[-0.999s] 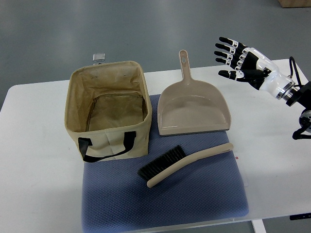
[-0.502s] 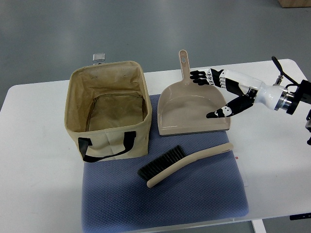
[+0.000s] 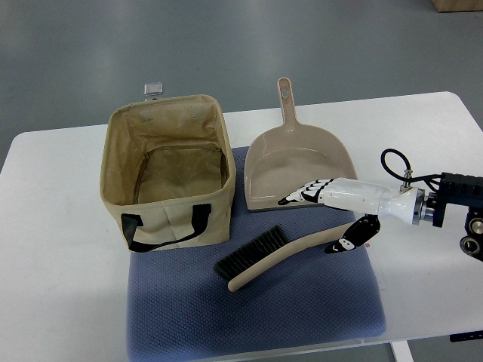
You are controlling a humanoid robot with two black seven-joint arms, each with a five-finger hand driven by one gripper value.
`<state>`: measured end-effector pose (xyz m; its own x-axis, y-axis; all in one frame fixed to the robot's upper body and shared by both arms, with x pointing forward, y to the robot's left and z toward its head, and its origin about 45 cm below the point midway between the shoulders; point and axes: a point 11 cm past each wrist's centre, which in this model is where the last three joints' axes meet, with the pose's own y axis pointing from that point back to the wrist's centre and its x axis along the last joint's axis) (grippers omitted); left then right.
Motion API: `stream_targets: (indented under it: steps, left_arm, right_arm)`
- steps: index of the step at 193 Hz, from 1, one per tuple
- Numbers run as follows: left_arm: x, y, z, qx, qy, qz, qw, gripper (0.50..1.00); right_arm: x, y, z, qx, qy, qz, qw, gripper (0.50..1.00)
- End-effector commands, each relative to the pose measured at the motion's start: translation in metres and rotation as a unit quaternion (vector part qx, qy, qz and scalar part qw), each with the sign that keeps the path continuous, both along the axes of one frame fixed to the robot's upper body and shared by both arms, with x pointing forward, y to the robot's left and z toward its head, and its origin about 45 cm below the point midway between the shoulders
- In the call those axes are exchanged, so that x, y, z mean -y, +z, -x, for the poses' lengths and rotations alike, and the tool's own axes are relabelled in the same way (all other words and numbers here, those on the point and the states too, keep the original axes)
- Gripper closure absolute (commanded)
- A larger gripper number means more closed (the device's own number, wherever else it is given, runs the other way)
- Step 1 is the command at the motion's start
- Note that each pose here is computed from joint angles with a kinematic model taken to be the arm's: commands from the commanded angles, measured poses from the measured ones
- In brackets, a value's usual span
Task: Put pink broom in yellow bag with right hand
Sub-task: 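Close the right hand fingers around the beige brush handle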
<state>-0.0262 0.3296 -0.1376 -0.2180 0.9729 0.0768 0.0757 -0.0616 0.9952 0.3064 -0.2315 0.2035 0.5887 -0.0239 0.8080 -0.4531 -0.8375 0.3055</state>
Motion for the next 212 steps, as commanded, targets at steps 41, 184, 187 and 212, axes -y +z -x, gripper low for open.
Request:
stream_targets:
  steps: [41,184,187,212]
  left_arm:
    - [0.0,0.0,0.0,0.0,0.0,0.0,1.0,0.5]
    - [0.0,0.0,0.0,0.0,0.0,0.0,1.0,0.5]
    - [0.0,0.0,0.0,0.0,0.0,0.0,1.0,0.5]
    - [0.0,0.0,0.0,0.0,0.0,0.0,1.0,0.5]
  right_arm:
    - [0.004,-0.021,0.005,0.038,-0.006,0.051,0.998,0.587]
    - [0.002,-0.036,0.002,0.072,-0.019,0.097,0.992,0.738]
    - [0.002,-0.036,0.002,0.073,-0.018,0.099,0.992,0.742]
    - [0.003,-0.039,0.001,0.073,-0.02,0.103,0.992,0.762]
